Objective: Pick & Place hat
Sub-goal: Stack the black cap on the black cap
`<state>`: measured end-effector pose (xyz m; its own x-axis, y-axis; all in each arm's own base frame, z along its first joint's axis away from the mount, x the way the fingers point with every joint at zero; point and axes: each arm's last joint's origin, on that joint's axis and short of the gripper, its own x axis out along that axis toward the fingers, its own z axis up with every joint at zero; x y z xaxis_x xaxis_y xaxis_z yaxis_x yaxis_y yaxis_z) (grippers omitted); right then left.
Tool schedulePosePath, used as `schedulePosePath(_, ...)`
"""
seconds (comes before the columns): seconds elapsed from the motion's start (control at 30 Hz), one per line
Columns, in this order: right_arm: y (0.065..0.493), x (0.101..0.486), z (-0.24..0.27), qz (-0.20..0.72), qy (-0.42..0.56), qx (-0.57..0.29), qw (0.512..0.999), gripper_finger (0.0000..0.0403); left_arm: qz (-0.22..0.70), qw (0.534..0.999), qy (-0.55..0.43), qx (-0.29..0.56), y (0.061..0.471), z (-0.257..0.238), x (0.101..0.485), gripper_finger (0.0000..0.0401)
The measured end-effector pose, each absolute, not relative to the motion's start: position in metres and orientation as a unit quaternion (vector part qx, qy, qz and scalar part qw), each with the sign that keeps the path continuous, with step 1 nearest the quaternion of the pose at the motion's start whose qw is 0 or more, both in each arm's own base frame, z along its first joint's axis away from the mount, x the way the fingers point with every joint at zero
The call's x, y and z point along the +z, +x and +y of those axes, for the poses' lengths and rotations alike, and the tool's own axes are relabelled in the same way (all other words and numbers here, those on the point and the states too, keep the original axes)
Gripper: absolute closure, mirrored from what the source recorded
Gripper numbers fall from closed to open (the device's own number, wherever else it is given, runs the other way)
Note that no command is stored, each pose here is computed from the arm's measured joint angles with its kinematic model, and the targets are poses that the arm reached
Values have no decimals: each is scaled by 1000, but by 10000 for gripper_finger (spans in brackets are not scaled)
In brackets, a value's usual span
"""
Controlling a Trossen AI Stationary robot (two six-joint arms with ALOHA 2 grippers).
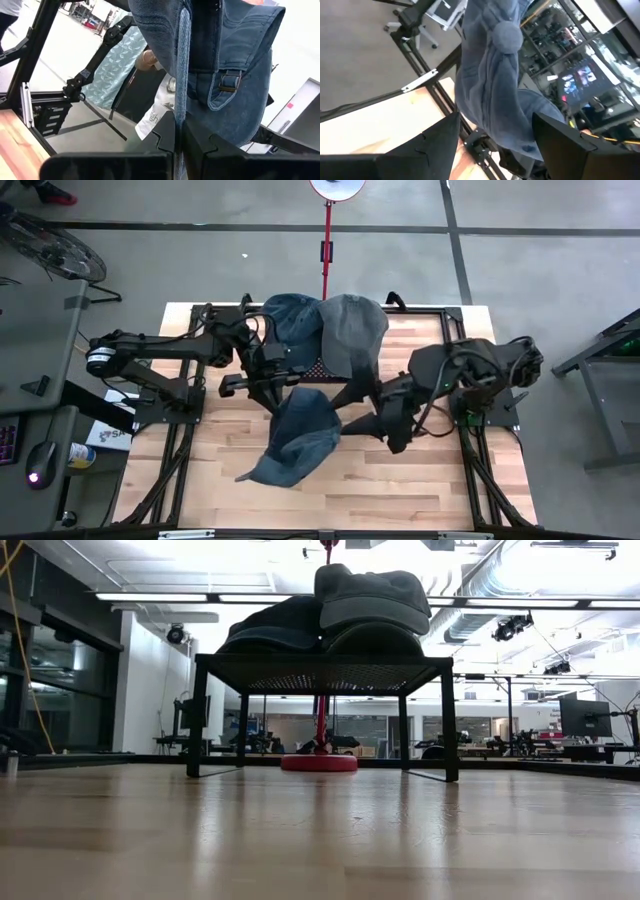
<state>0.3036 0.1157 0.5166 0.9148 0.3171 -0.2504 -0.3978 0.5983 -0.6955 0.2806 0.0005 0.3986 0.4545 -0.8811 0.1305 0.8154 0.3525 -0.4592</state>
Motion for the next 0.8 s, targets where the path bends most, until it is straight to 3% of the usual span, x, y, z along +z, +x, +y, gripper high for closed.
schedulePosePath(0.23,304,517,114,56,-402,177,897,204,65,824,-240,-510,281,1,399,392)
schedulePosePath(0.57,304,517,115,59,-396,182,898,386,58,830,-245,-497,282,1,399,390)
schedulePosePath(0.8,303,516,115,72,-347,183,917,398,50,838,-248,-484,283,2,399,354)
